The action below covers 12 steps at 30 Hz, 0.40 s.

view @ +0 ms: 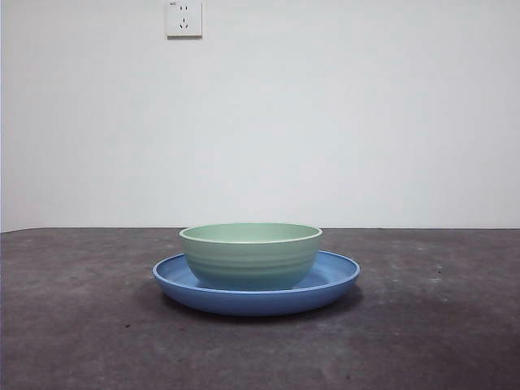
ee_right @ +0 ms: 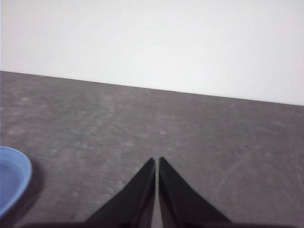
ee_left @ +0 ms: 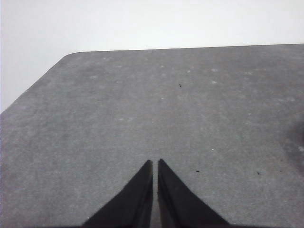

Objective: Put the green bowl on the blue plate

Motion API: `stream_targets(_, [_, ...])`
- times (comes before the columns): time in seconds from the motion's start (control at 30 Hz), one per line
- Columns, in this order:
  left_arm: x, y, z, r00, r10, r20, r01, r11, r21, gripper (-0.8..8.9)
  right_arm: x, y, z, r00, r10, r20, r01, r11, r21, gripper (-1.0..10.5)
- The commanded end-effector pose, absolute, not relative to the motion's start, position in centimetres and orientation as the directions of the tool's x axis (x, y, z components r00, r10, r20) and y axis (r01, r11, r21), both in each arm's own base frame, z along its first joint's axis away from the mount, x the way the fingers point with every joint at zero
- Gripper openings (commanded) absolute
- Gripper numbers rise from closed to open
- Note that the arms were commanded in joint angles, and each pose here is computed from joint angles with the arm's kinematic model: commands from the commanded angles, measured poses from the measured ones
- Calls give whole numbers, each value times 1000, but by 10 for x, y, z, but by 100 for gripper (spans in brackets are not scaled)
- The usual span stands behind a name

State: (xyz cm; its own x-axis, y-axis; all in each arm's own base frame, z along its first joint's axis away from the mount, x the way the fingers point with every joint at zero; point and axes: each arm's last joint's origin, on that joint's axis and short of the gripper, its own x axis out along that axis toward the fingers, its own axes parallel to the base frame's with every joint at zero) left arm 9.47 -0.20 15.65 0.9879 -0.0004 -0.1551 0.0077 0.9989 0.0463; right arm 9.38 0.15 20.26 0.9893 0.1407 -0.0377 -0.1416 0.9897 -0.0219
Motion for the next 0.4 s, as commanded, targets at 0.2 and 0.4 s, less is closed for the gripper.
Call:
stream_targets(0.2, [96, -2, 149, 984, 5, -179, 3, 999, 45, 19, 95, 1, 169, 992, 113, -52, -108, 990, 90, 8])
stream_targets(0.4, [96, -2, 149, 984, 5, -178, 3, 999, 45, 19, 96, 1, 151, 982, 112, -154, -92, 987, 134, 8])
